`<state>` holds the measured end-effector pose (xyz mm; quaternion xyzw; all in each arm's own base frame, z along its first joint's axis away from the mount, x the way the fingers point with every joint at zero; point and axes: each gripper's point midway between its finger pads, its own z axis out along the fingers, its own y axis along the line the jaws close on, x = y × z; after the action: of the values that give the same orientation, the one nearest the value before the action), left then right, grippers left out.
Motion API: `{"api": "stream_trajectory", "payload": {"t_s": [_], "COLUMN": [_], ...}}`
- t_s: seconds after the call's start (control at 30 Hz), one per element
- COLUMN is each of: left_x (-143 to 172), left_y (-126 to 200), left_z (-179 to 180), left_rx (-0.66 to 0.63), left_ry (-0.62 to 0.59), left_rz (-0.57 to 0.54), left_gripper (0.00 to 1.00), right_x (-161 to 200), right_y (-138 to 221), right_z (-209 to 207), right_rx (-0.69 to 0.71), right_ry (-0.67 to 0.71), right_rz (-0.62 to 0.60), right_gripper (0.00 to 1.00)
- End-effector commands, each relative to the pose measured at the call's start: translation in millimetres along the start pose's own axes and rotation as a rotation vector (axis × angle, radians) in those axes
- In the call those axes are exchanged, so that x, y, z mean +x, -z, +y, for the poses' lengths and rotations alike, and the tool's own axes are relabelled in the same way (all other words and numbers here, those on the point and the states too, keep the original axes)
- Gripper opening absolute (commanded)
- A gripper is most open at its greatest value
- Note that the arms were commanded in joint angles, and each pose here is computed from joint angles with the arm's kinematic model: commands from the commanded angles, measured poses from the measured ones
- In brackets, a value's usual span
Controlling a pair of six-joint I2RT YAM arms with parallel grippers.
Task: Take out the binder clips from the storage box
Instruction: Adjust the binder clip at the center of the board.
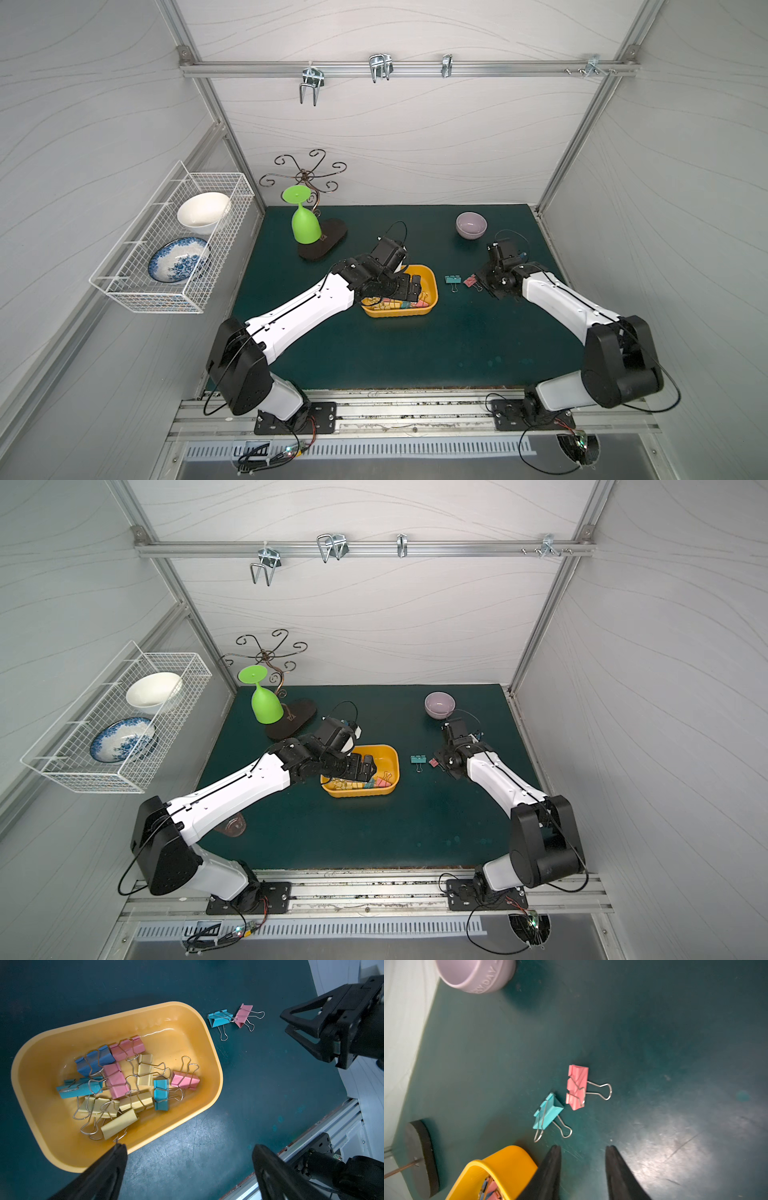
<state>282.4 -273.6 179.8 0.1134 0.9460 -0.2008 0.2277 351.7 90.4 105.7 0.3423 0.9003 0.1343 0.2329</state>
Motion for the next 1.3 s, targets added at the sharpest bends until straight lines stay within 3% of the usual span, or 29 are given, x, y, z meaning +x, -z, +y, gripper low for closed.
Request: {"api": "stream_trajectory", "payload": {"t_s": [0.0, 0.4, 0.47, 0.57, 0.77, 0.97, 1.27], "left_x": [-4.2, -3.4, -3.2, -3.2, -1.4, -0.2, 0.1], "left_y": [7.1, 2.7, 2.4, 2.1, -0.1, 3.3, 10.4], "left_z": [-1.6, 2.0, 2.7, 3.5, 4.4, 6.7, 21.5], "left_rx": [0.001, -0.018, -0.021, -0.027, -0.029, -0.034, -0.056], "left_ry": [-0.01, -0.011, -0.011, -0.013, -0.005, -0.003, 0.017], "left_rz": [-0.027, -0.017, -0.016, -0.015, -0.009, -0.018, -0.039], "left_gripper": [0.99, 0.98, 0.98, 0.99, 0.98, 0.99, 0.99], "right_x": [-1.1, 3.9, 4.5, 2.5, -8.3, -16.6, 4.7], "right_y": [-5.1, -51.2, -58.2, -61.3, -56.2, -44.2, -55.2], "right_z": [-1.6, 12.0, 15.1, 16.0, 10.4, 23.8, 24.4], "right_rx": [-0.006, -0.09, -0.104, -0.095, -0.043, 0.023, 0.12], "right_ry": [0.084, -0.019, -0.027, -0.055, -0.275, -0.443, -0.581], "right_rz": [0.111, 0.256, 0.269, 0.268, 0.175, 0.019, -0.094], "right_gripper": [0.42, 0.43, 0.3, 0.23, 0.01, 0.0, 0.0]}}
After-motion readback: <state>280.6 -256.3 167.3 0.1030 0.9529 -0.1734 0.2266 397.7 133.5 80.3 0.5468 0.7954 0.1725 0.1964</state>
